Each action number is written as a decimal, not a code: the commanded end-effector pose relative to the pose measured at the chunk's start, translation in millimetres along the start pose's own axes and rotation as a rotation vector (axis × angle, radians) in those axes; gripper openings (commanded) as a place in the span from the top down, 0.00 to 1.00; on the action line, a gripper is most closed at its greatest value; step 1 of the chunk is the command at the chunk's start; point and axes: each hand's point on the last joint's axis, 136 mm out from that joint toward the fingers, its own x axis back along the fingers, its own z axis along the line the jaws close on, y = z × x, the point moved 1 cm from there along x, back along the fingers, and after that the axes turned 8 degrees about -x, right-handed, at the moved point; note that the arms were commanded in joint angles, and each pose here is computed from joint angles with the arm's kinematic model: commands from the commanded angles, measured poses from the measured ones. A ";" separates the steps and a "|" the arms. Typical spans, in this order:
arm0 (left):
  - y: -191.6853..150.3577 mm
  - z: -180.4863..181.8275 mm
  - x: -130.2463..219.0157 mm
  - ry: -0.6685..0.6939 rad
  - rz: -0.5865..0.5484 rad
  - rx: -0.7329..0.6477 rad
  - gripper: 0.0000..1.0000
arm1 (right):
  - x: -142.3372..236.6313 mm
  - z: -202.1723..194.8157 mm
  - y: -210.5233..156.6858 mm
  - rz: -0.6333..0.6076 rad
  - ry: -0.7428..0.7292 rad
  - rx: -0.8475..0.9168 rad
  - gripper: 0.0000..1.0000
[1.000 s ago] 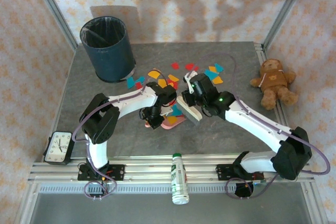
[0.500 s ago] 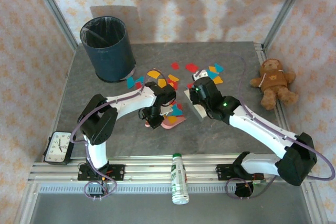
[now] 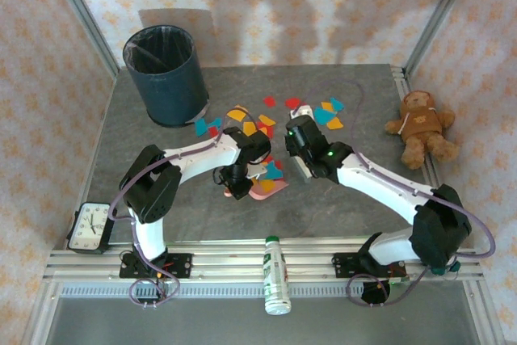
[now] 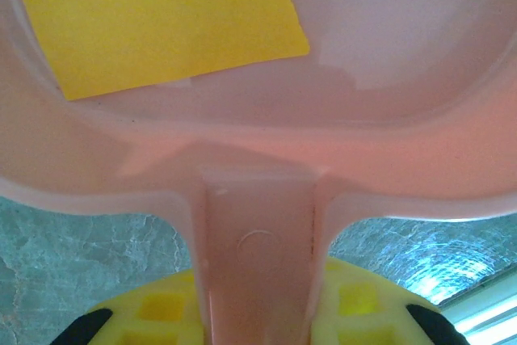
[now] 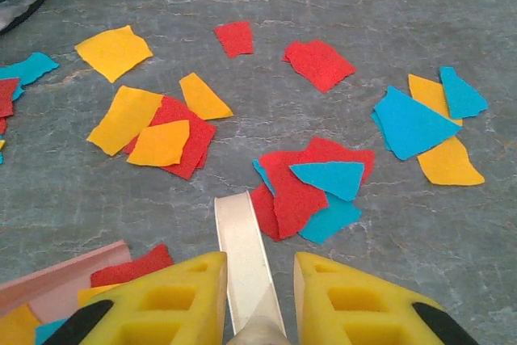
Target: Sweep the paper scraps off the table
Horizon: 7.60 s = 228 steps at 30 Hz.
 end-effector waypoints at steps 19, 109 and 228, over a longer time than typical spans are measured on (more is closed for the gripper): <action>10.2 -1.9 -6.0 -0.027 -0.036 -0.043 1.00 | 1.2 42.8 -4.4 0.076 0.226 -0.084 1.00; -6.3 204.1 299.7 0.091 -0.956 0.762 1.00 | 58.8 -55.9 0.2 -0.064 0.099 -0.280 1.00; -20.5 262.2 360.9 -0.667 -1.622 1.091 1.00 | 59.2 -61.9 -8.6 -0.082 0.092 -0.342 1.00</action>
